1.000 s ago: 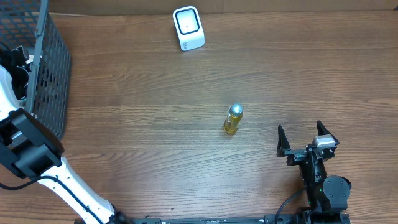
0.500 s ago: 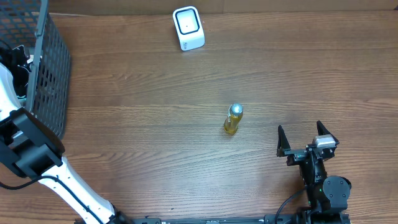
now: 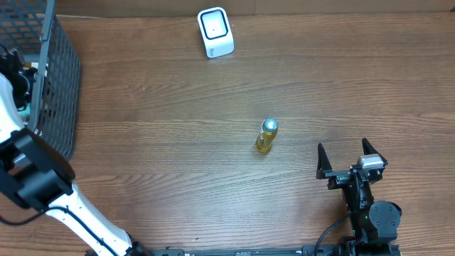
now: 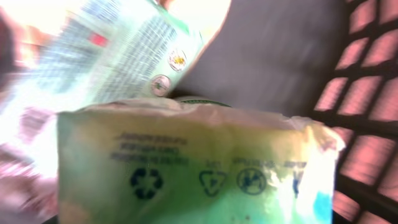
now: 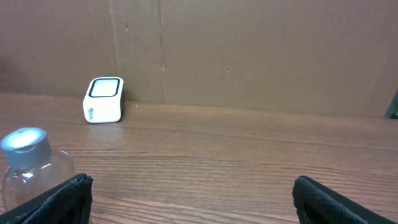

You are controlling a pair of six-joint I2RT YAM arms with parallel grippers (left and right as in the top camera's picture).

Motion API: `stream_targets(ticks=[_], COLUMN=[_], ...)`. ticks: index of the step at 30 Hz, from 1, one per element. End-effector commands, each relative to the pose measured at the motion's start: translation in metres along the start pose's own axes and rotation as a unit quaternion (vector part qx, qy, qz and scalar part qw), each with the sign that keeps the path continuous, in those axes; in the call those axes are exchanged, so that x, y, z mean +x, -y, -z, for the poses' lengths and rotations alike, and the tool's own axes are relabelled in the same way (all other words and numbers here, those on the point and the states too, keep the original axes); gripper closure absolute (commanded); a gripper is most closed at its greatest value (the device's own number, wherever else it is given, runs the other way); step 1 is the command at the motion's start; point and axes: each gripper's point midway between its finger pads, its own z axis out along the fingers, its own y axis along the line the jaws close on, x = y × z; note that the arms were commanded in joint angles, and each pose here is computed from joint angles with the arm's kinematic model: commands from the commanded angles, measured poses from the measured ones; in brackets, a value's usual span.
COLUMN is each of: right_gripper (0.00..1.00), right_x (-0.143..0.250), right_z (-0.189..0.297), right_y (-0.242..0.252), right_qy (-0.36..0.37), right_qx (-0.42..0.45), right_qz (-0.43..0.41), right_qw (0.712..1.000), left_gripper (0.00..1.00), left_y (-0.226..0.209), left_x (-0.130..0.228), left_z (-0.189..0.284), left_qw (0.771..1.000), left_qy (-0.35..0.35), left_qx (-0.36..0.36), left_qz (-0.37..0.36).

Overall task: Scan the item barcode
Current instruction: 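Close the left gripper on the green tissue pack and lift it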

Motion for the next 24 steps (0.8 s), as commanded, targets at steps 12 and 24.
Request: stream_targets(ticks=[12, 24], right_gripper=[0.00, 0.00], right_x=[0.003, 0.003], right_z=[0.000, 0.000], right_y=[0.002, 0.002], right_qy=[0.000, 0.000], right_qx=[0.005, 0.005], right_qz=[0.000, 0.000], right_qw=[1.000, 1.000], left_gripper=[0.49, 0.49], left_y=[0.056, 0.171], left_x=[-0.037, 0.060], left_z=[0.289, 0.332], left_qw=[0.953, 0.958], left_qy=[0.295, 0.224], left_qx=[0.057, 0.150], left_qz=[0.037, -0.093])
